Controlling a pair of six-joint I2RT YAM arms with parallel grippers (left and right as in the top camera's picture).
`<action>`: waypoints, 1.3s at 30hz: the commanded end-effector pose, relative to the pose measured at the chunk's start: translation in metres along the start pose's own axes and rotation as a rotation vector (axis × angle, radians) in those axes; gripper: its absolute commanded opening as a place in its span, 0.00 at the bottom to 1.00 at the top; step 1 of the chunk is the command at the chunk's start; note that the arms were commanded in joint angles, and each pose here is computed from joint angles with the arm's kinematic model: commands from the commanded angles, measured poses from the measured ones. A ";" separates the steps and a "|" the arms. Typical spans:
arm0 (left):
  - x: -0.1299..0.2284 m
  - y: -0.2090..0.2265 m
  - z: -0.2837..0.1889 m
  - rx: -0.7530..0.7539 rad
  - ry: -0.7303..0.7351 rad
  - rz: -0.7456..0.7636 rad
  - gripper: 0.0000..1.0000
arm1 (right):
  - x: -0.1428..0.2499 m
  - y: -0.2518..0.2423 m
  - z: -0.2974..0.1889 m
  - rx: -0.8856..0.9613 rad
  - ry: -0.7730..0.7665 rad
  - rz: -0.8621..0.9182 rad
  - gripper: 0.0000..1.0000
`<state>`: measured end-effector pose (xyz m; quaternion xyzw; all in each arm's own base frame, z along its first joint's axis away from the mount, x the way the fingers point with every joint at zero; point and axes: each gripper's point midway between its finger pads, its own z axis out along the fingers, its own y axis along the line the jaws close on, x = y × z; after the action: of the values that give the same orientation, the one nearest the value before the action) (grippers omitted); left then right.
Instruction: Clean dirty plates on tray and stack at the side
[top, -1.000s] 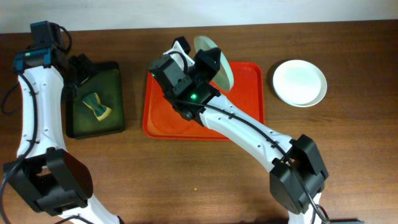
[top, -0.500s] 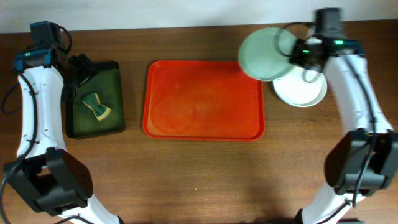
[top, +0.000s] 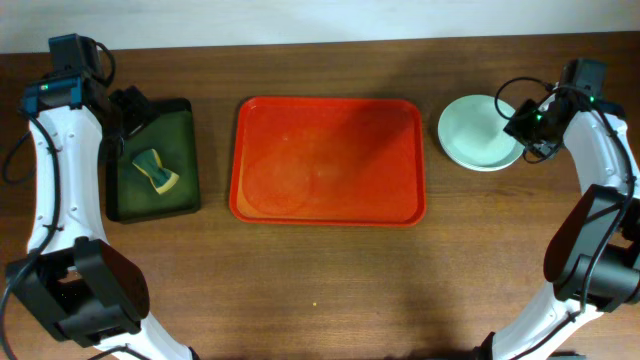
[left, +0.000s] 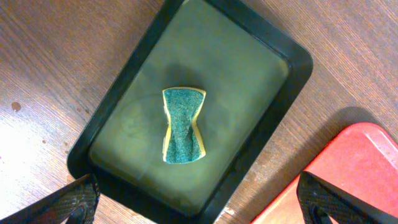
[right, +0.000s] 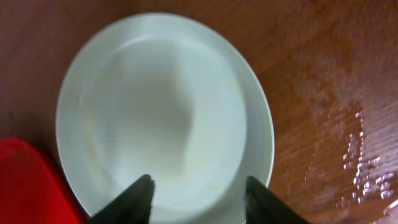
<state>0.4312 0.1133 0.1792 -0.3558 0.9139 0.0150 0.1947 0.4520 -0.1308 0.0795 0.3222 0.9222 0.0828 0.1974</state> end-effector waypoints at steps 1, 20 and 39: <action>-0.002 0.003 0.001 -0.005 0.001 -0.009 1.00 | 0.005 0.005 -0.030 -0.013 -0.006 0.010 0.75; -0.002 0.003 0.001 -0.005 0.001 -0.008 0.99 | 0.230 0.049 -0.187 -0.283 0.073 -0.284 0.98; -0.002 0.003 0.001 -0.005 0.001 -0.009 1.00 | 0.268 0.077 -0.139 -0.354 0.040 -0.648 0.98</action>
<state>0.4311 0.1132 0.1791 -0.3558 0.9140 0.0149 0.1945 0.2521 0.0841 0.1431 0.0065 0.9609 0.1767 0.2129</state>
